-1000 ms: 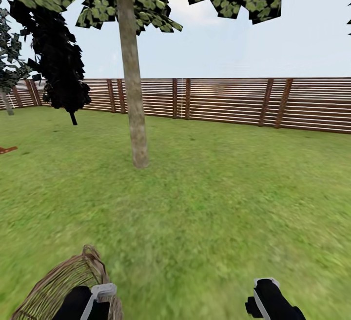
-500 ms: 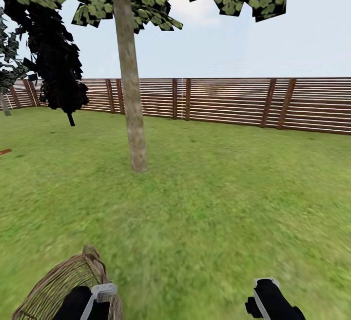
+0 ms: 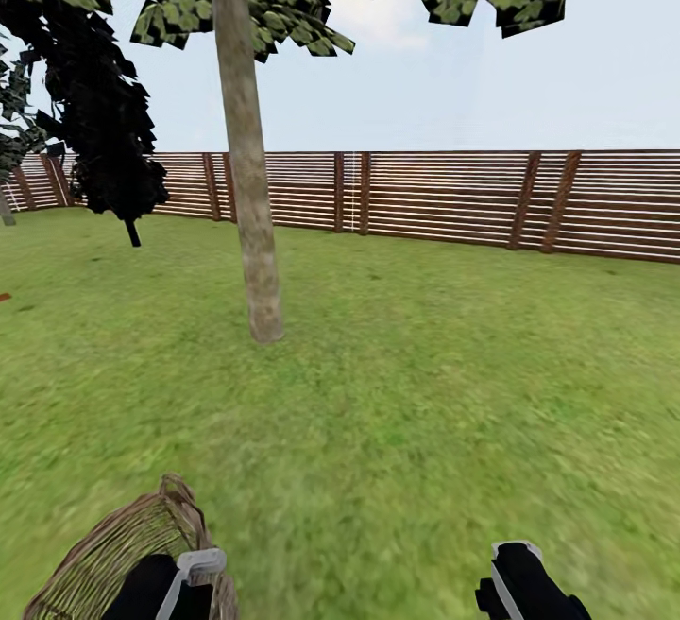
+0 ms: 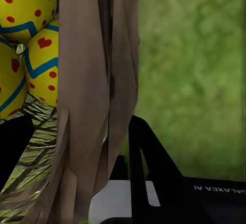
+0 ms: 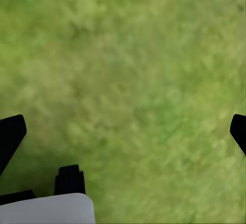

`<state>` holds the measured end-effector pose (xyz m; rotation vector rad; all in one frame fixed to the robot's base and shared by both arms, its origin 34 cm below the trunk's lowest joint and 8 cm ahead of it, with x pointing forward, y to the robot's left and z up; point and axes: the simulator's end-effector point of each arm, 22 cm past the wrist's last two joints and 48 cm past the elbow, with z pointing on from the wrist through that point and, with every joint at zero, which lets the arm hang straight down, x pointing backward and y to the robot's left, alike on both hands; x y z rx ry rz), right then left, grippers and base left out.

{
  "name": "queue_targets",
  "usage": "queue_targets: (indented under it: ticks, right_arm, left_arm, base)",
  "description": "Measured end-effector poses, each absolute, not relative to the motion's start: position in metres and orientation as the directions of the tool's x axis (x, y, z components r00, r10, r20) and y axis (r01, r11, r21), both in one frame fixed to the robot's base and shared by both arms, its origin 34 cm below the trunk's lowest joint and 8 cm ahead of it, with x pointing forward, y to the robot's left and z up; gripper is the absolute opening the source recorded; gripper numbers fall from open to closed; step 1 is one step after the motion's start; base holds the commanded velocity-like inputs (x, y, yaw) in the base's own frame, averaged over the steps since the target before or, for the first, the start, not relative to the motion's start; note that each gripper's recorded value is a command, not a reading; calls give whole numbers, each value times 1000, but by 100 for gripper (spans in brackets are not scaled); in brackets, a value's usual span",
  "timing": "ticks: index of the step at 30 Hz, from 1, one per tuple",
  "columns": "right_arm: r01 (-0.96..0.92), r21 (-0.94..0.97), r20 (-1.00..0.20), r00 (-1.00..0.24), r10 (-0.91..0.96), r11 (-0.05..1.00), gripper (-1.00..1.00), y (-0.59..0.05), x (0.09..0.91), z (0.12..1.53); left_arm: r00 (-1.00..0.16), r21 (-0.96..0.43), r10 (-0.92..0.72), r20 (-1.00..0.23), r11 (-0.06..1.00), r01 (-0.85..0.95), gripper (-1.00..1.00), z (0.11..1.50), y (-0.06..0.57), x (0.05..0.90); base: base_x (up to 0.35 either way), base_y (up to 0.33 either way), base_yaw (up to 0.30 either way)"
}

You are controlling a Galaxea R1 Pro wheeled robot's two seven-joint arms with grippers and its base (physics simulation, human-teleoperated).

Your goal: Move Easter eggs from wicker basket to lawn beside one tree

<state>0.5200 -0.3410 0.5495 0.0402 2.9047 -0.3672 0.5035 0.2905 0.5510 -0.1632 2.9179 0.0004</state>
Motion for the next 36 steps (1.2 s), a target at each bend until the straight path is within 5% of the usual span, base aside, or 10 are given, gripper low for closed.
queue_targets:
  ticks: [36]
  right_arm:
    - [54, -242, -214, -977, 1, 969, 100, -341, 520, 550]
  left_arm:
    - [-969, -12, -113, -222, 993, -113, -100, 552, 292, 505]
  base:
    - [340, 0, 54]
